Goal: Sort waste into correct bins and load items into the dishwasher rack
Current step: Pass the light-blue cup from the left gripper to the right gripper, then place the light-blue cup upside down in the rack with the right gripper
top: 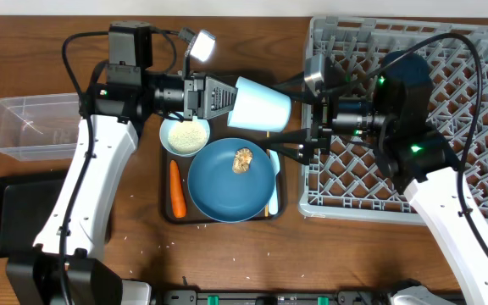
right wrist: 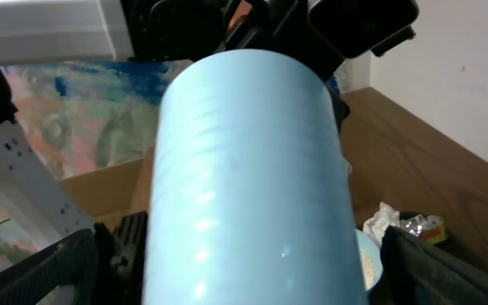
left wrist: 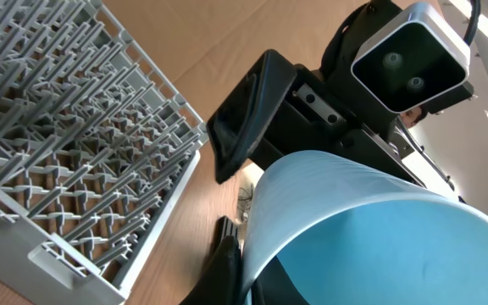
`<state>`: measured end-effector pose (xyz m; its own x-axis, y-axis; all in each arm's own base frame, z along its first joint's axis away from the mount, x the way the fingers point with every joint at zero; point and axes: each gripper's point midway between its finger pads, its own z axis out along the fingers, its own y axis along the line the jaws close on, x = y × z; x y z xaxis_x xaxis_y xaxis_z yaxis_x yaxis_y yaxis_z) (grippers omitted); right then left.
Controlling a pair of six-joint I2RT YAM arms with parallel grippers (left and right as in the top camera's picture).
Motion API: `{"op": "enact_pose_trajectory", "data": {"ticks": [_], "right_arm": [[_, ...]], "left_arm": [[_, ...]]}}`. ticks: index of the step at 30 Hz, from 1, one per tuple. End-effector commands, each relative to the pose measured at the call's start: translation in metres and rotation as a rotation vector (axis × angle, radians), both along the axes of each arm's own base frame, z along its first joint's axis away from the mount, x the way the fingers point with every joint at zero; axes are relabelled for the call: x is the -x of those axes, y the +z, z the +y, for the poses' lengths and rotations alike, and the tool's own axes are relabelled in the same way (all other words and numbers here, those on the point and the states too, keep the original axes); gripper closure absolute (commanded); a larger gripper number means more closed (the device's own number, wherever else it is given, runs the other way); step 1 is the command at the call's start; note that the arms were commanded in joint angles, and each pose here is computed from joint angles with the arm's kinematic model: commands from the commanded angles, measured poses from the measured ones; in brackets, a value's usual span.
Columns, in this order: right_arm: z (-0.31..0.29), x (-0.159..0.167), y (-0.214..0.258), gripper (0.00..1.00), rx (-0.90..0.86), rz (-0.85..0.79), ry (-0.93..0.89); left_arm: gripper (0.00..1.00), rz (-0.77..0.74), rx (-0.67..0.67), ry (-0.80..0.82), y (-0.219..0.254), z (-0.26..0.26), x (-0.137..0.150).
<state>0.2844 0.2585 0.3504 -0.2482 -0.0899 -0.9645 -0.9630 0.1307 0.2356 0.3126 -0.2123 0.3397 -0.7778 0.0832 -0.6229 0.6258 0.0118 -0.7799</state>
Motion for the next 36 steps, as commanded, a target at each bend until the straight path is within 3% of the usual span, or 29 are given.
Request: {"op": "enact_pose_trajectory", "data": {"ticks": [1, 10, 17, 18, 21, 23, 28, 32, 36], "right_arm": [[0.003, 0.000, 0.002, 0.03, 0.006, -0.034, -0.007], [0.003, 0.000, 0.000, 0.41, 0.007, 0.002, -0.011], [-0.002, -0.005, 0.000, 0.53, 0.008, -0.001, -0.034], [-0.002, -0.006, 0.000, 0.54, 0.008, 0.000, -0.036], [-0.006, -0.009, 0.000, 0.56, 0.005, 0.020, -0.050], [-0.009, -0.011, 0.001, 0.56, 0.004, 0.022, -0.063], [-0.033, -0.023, 0.011, 0.56, -0.005, 0.022, -0.153], [-0.065, -0.034, 0.014, 0.55, 0.004, 0.055, -0.285], [-0.116, -0.052, -0.001, 0.54, 0.048, 0.183, -0.534]], "left_arm": [[0.94, -0.026, 0.002, -0.011, 0.001, -0.003, 0.004], [0.94, -0.052, 0.005, -0.010, 0.003, -0.003, 0.002], [0.93, -0.051, 0.005, -0.010, 0.003, -0.003, 0.002], [0.89, -0.051, 0.005, -0.010, 0.003, -0.003, 0.002], [0.44, -0.052, 0.005, -0.005, 0.003, -0.002, 0.001], [0.24, -0.056, 0.005, 0.008, 0.003, 0.002, -0.002], [0.11, -0.062, -0.036, 0.115, -0.003, 0.023, -0.023], [0.10, -0.063, -0.077, 0.218, -0.009, 0.045, -0.041], [0.10, -0.060, -0.091, 0.280, -0.012, 0.063, -0.051]]}}
